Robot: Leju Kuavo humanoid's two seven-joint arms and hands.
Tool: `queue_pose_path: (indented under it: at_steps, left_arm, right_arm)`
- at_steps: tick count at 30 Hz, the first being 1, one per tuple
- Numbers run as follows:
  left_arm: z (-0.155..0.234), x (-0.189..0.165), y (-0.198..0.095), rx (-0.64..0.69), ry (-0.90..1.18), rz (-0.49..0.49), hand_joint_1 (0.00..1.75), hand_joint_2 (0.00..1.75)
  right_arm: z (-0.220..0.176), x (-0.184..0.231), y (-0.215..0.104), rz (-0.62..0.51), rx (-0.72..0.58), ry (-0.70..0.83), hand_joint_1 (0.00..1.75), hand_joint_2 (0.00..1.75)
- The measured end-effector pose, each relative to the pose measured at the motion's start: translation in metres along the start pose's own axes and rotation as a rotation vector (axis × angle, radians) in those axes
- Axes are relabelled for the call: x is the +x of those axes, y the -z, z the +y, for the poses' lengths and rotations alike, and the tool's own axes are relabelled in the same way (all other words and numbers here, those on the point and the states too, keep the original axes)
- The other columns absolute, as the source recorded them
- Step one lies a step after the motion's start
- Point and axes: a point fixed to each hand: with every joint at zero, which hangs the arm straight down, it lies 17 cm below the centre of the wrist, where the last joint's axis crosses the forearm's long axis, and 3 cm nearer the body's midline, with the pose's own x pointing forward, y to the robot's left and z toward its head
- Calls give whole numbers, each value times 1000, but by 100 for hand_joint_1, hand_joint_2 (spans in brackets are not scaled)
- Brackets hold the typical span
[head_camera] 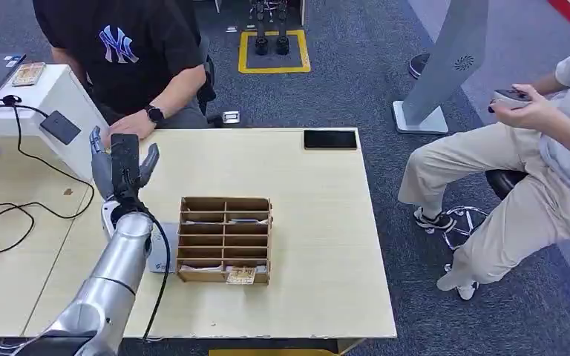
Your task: Pass the card to the sensor for recognition and then transmit it.
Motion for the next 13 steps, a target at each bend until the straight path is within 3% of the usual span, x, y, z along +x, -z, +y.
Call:
queue_pose_path:
  at_steps: [13]
  left_arm:
    - [11,3,-8,51,-84,17,0,0]
  right_arm:
    - [-1,-3,0,4,-3,-4,0,175]
